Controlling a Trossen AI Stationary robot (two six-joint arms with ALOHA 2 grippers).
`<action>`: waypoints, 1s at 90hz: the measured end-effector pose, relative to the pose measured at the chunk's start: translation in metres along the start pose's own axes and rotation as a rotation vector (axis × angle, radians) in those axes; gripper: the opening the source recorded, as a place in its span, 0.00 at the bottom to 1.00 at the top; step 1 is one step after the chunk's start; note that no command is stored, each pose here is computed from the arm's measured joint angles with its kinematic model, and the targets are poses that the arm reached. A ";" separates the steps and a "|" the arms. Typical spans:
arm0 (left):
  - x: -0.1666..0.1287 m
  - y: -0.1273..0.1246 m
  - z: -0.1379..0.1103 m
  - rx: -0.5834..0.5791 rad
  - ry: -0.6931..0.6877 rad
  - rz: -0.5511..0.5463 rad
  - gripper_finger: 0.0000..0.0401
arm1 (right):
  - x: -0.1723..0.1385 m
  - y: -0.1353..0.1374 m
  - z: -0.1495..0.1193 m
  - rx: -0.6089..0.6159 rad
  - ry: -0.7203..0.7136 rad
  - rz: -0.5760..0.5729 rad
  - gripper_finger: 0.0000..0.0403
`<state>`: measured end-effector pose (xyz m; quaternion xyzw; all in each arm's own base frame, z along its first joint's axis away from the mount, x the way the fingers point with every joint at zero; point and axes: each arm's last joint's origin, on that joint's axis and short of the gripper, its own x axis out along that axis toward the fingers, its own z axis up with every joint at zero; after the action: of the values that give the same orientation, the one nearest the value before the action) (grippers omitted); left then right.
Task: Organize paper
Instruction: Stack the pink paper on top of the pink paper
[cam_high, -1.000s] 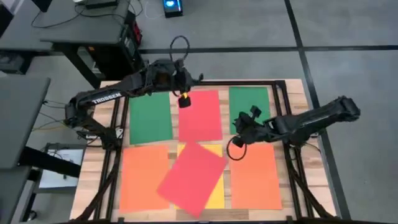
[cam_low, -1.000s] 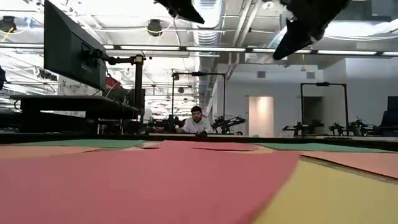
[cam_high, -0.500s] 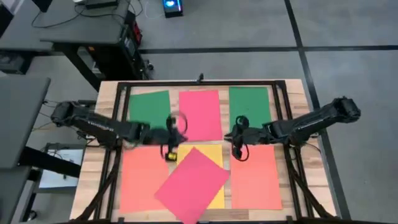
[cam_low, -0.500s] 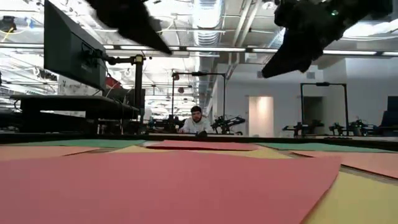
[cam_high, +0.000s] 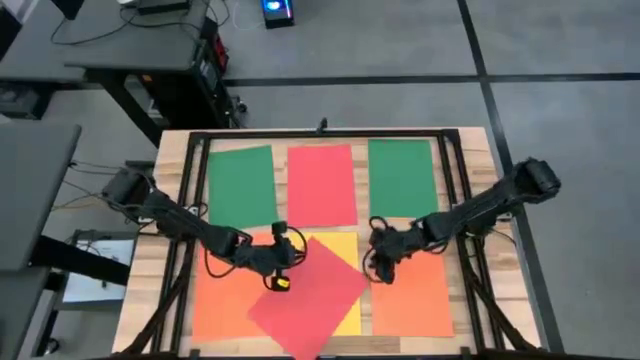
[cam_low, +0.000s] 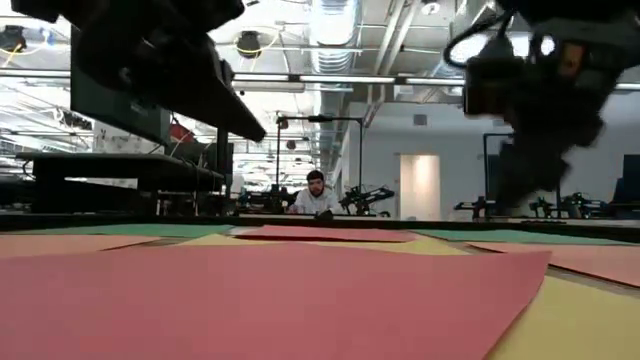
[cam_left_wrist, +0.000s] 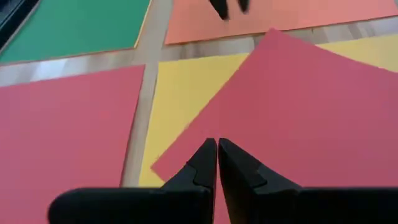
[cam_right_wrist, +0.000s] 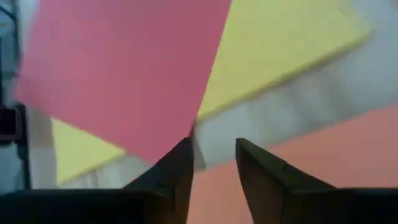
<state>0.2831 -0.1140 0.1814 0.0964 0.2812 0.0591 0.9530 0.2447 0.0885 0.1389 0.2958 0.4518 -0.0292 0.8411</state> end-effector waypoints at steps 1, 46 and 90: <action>0.001 0.000 0.000 0.001 0.000 0.001 0.00 | 0.001 0.000 -0.001 0.004 0.004 0.005 0.35; 0.005 0.006 0.000 0.001 0.001 0.017 0.00 | 0.014 0.014 0.007 0.076 0.051 0.083 0.53; 0.005 0.006 0.000 -0.003 0.003 0.016 0.00 | 0.041 0.011 0.002 0.121 0.102 0.117 0.53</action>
<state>0.2871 -0.1071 0.1805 0.0973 0.2816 0.0673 0.9522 0.2736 0.1049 0.1133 0.3729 0.4735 0.0076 0.7979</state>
